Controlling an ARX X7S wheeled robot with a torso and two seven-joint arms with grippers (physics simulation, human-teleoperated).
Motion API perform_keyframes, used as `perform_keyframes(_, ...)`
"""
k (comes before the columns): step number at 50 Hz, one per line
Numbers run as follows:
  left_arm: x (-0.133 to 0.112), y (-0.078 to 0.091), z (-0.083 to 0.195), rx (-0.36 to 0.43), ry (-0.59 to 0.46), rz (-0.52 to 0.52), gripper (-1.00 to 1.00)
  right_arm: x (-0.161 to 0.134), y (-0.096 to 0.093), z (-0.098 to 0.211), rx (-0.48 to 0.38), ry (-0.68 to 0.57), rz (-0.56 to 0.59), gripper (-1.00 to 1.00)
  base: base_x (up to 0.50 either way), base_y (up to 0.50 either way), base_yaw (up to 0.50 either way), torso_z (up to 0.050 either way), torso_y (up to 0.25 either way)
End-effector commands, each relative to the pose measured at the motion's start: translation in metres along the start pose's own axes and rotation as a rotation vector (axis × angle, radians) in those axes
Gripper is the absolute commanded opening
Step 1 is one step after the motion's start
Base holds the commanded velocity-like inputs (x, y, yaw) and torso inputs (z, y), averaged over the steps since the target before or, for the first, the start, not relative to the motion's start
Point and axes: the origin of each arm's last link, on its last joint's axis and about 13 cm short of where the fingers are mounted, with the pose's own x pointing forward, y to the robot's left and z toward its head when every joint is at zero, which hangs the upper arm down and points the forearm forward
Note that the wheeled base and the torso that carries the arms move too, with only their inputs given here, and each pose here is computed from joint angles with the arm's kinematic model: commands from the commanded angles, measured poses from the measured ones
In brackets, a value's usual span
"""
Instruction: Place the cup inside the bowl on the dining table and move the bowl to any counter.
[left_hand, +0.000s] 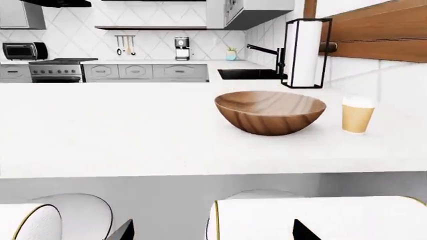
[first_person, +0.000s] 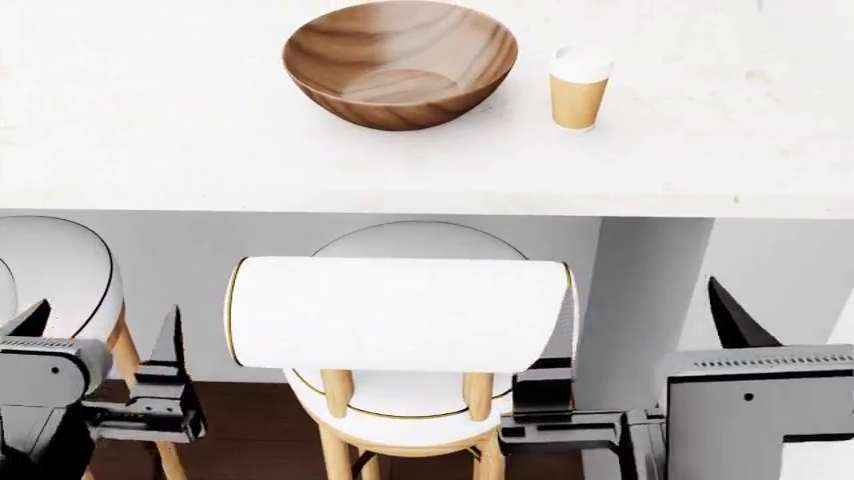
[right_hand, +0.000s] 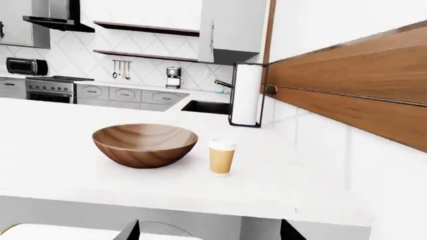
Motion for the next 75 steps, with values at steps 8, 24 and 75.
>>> perform_keyframes(8,0.016,0.022,0.085,0.000,-0.003,0.006,1.00,0.005,-0.027,0.086,-0.063,-0.066,0.020,1.00,0.00,0.00,0.00,0.000,0.000)
perform_keyframes(24,0.016,0.036,0.110,-0.015,-0.040,0.061,1.00,-0.012,-0.040,0.091,-0.090,0.009,-0.054,1.00,0.08,0.00,0.00,0.000,0.000)
perform_keyframes(75,0.004,0.039,0.104,-0.003,-0.034,0.029,1.00,-0.016,-0.035,0.090,-0.086,0.017,-0.024,1.00,0.46,-0.02,0.00,0.000,0.000)
